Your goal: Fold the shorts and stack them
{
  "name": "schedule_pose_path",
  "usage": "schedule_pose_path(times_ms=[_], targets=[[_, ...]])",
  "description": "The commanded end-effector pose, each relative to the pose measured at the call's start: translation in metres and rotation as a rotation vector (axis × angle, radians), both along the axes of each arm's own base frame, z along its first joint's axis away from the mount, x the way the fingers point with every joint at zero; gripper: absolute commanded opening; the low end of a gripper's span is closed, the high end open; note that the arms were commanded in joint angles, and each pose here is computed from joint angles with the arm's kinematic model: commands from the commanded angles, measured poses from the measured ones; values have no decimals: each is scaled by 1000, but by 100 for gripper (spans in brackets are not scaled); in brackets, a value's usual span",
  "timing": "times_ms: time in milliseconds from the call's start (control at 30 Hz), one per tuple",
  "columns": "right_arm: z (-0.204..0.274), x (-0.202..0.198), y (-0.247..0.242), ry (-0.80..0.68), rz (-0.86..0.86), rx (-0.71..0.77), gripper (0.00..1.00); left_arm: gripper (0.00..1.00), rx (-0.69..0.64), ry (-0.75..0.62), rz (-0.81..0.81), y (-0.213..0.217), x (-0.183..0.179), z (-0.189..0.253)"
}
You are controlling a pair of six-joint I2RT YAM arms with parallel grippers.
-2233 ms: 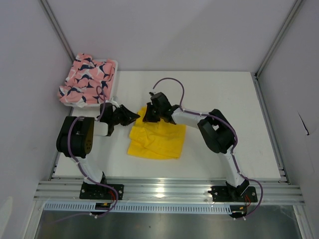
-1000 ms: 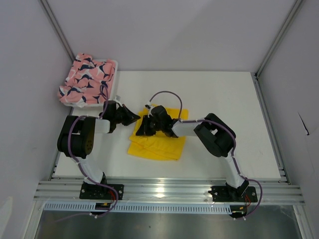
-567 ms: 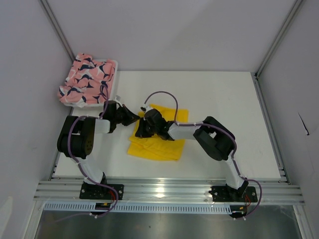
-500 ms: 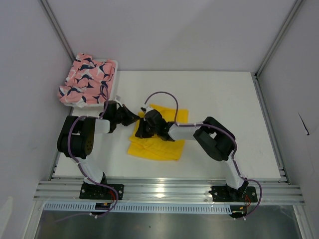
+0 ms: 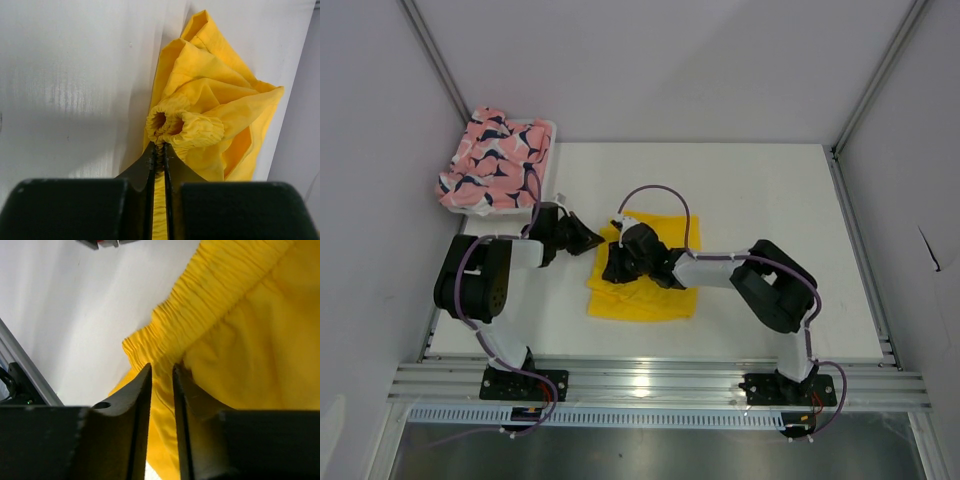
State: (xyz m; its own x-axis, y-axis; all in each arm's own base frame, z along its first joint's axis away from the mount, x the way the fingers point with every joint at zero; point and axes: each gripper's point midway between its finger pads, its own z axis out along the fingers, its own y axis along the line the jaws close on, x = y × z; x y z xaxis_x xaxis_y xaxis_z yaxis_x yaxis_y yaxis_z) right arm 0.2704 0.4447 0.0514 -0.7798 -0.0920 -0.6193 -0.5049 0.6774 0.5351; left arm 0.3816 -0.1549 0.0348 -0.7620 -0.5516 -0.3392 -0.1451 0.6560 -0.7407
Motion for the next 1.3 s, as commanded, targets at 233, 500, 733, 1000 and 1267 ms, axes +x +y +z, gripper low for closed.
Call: schedule_pose_path(times_ms=[233,500,733,1000,1267], targets=[[72,23,-74,-92,-98,-10,61,65,111,-50,-13,-1,3,22],[87,64,-157,-47,-278,-37,76,90,192,-104,15,14,-3,62],[83,100,-224,18,-399,12,79,92,218,-126,-2,17,-32,77],[62,128,-251,107,-391,132,80,91,113,-197,-106,-33,-57,86],[23,151,-239,177,-348,180,78,89,32,-135,-156,-63,-63,53]])
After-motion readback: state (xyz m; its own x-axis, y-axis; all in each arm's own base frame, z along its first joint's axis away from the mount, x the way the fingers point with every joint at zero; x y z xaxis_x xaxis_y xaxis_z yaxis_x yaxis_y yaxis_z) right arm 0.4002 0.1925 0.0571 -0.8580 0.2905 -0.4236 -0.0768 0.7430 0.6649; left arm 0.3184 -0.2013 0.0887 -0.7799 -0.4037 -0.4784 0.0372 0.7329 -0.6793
